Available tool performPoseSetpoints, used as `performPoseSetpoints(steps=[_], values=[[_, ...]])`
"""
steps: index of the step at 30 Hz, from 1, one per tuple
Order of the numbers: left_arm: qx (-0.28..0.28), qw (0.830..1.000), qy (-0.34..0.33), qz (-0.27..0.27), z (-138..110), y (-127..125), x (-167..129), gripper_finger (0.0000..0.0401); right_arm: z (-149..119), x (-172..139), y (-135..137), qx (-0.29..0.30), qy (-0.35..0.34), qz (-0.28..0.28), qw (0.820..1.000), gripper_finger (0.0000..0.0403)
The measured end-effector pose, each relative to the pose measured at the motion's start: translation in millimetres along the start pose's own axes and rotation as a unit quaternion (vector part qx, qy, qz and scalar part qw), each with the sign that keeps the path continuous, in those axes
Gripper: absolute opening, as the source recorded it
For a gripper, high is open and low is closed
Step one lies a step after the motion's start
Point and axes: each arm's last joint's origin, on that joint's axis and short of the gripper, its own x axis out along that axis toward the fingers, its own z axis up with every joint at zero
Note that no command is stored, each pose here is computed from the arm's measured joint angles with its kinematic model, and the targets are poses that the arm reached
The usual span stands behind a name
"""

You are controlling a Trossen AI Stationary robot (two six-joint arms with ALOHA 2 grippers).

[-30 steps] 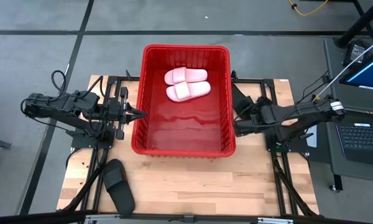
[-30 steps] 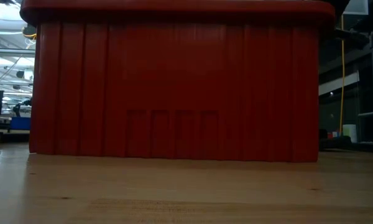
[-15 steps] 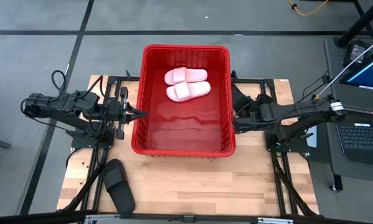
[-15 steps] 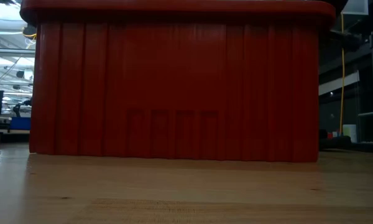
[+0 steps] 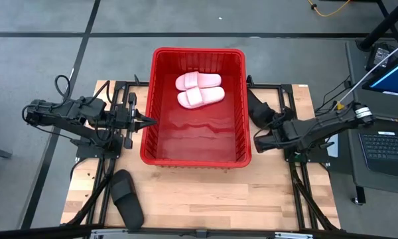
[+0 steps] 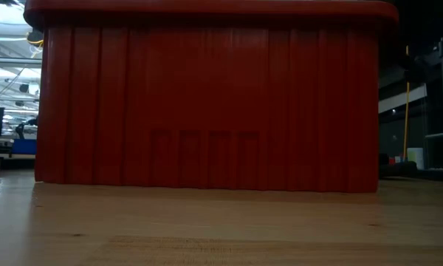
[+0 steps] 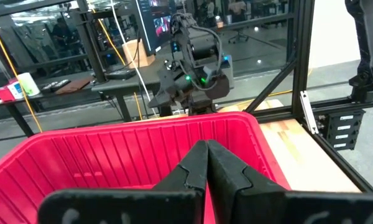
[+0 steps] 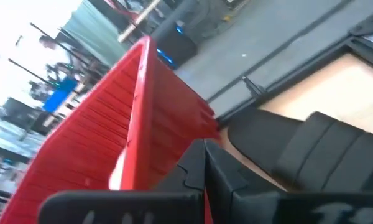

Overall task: Pick and place slides into bin
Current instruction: Put the right black slide into the bin

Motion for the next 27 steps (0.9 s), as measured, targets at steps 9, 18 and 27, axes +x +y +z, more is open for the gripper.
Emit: performPoseSetpoints(steps=[9, 18, 27], values=[[-0.005, 1.000, -0.018, 0.004, 4, 1, 0, 0.0005, -15, 19, -28, 0.046, 0.031, -0.060, 0.997, 0.0006], [-0.006, 0.999, -0.017, 0.028, 4, 2, 0, 0.0002, -14, 23, -26, 0.029, 0.056, -0.093, 0.994, 0.0006], [-0.006, 0.999, -0.016, 0.028, 4, 2, 0, 0.0005, -15, 23, -26, 0.003, 0.065, -0.097, 0.993, 0.0010]])
